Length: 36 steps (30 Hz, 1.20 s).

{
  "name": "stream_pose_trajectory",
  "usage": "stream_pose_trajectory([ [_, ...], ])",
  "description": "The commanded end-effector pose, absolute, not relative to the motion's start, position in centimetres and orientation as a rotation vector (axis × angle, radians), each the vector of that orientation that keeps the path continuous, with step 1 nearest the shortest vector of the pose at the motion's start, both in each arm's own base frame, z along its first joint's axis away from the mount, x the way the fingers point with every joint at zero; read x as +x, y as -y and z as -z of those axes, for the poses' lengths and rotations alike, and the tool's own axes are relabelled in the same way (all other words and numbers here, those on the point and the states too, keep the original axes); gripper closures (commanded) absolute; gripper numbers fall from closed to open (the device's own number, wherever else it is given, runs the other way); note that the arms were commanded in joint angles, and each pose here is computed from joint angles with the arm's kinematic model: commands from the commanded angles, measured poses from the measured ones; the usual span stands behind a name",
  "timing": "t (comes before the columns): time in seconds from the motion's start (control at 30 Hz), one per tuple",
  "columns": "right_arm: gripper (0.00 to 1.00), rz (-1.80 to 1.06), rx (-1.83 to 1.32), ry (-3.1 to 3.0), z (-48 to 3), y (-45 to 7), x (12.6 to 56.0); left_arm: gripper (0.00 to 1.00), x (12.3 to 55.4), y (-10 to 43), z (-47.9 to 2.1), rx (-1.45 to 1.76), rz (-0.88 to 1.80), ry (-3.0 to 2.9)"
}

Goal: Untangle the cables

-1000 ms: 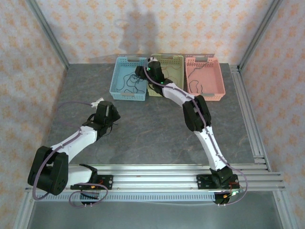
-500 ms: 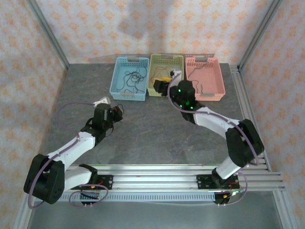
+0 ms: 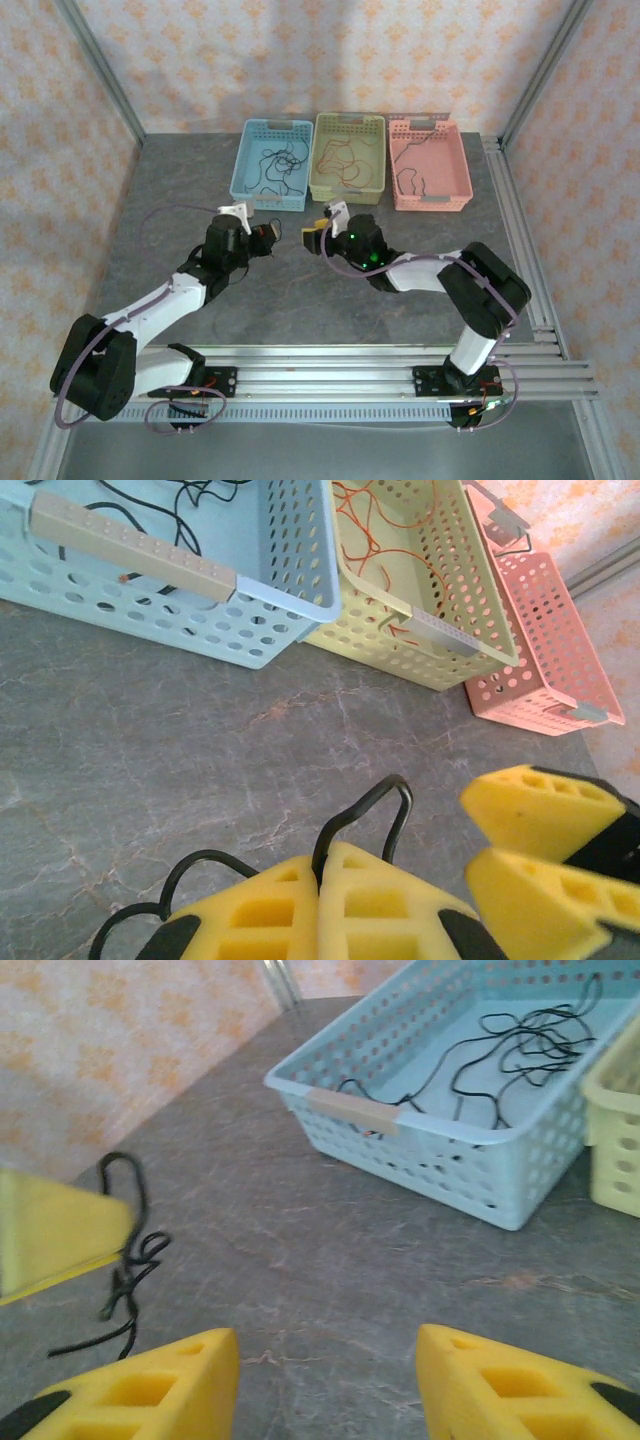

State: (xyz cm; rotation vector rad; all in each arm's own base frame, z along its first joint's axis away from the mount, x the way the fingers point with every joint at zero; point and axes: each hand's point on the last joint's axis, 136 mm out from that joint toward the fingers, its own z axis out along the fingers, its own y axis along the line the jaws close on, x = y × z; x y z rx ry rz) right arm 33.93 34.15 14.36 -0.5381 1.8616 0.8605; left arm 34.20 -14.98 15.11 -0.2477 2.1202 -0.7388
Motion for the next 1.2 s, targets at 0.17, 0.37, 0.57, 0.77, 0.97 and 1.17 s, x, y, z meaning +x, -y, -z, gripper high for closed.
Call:
stream_pose_trajectory([
  [0.17, 0.48, -0.851, -0.553, -1.733, -16.3, -34.4, 34.4, 1.0, 35.0, 16.7, -17.7, -0.149, 0.811, -2.047],
  [0.37, 0.45, -0.898, -0.597, -1.677, -16.4, -34.9, 33.6, 1.0, 34.6, 16.6, -17.5, -0.148, 0.817, -2.042],
  [0.57, 0.44, -0.927, -0.653, -1.659, -16.2, -35.9, 32.8, 1.0, 34.4, 17.1, -17.6, -0.13, 0.857, -2.031],
  [0.77, 0.41, -1.007, -0.699, -1.617, -16.7, -36.8, 31.6, 1.0, 34.3, 17.7, -17.5, -0.107, 0.871, -2.044],
  [0.97, 0.41, -1.057, -0.718, -1.57, -17.4, -37.0, 30.7, 1.0, 34.2, 18.4, -17.4, -0.074, 0.858, -2.058],
  [1.17, 0.41, -1.059, -0.708, -1.594, -17.1, -37.2, 31.1, 1.0, 33.9, 19.3, -17.4, -0.041, 0.879, -2.066],
])
